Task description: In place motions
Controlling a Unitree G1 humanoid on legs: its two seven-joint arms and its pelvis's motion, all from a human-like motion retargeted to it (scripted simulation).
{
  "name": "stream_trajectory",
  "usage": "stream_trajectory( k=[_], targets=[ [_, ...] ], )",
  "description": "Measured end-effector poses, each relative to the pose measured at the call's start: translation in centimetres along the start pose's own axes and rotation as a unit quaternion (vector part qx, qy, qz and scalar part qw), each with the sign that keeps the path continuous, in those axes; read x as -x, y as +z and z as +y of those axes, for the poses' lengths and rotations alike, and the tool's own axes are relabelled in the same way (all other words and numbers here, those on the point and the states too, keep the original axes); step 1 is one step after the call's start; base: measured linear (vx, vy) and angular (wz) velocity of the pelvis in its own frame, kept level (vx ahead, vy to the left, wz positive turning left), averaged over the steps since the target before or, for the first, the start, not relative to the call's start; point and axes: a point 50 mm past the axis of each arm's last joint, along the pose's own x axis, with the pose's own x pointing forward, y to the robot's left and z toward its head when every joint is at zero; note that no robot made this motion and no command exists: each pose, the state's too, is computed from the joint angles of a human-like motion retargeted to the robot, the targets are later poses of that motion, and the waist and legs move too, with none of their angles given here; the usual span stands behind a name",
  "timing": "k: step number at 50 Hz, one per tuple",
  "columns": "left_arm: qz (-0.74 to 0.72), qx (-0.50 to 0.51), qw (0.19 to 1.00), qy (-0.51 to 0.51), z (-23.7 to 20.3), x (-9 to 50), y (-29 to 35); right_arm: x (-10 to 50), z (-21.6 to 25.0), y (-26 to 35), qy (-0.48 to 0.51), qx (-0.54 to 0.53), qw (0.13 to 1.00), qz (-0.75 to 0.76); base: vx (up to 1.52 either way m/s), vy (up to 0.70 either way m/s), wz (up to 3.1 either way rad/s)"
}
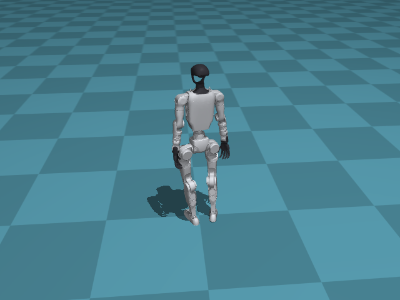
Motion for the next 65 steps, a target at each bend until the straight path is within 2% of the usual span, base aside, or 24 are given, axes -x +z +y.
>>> stream_trajectory(
  k=[65],
  targets=[
    [0.004, 0.002, 1.000, 0.001, -0.05, 0.01, -0.28, -0.01, 0.08, 0.00, 0.000, 0.000, 1.000, -0.001, 0.00, 0.00, 0.00]
  ],
)
